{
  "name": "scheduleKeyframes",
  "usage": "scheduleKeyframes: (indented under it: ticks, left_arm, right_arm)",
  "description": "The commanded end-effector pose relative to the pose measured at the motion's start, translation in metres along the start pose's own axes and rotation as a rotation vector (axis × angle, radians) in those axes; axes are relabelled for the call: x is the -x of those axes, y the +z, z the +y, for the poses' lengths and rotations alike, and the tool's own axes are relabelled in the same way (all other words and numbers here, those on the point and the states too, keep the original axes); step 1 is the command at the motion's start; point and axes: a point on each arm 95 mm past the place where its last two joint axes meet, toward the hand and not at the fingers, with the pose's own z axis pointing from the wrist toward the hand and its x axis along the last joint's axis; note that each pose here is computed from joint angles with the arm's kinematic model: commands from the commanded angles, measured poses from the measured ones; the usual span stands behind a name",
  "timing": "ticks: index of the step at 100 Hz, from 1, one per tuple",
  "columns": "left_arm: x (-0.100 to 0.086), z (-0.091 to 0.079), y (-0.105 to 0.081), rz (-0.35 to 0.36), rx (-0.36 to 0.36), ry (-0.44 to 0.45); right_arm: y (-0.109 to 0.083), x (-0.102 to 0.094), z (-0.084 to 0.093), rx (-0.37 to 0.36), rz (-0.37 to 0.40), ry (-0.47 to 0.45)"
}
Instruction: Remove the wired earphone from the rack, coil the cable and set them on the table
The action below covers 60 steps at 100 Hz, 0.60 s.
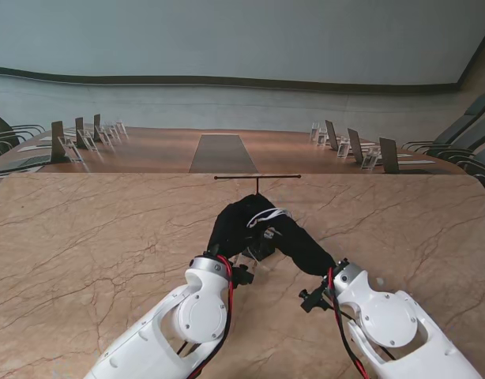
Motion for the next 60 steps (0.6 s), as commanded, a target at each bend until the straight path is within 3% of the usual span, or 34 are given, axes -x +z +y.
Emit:
scheduleKeyframes:
  ticks: [1, 28, 60]
  left_arm:
    - [0.002, 0.017, -0.008, -0.015, 0.056, 0.001]
    - [0.011, 0.019, -0.008, -0.035, 0.046, 0.032]
    - [0.019, 0.010, -0.003, -0.034, -0.041, 0.068]
  right_arm:
    - [0.011, -0.023, 0.000, -0.011, 0.083, -0.013]
    - [0.014, -0.036, -0.007, -0.051, 0.112, 0.002]
    - [-0.009, -0.031, -0.029, -0.081, 0.032, 0.023]
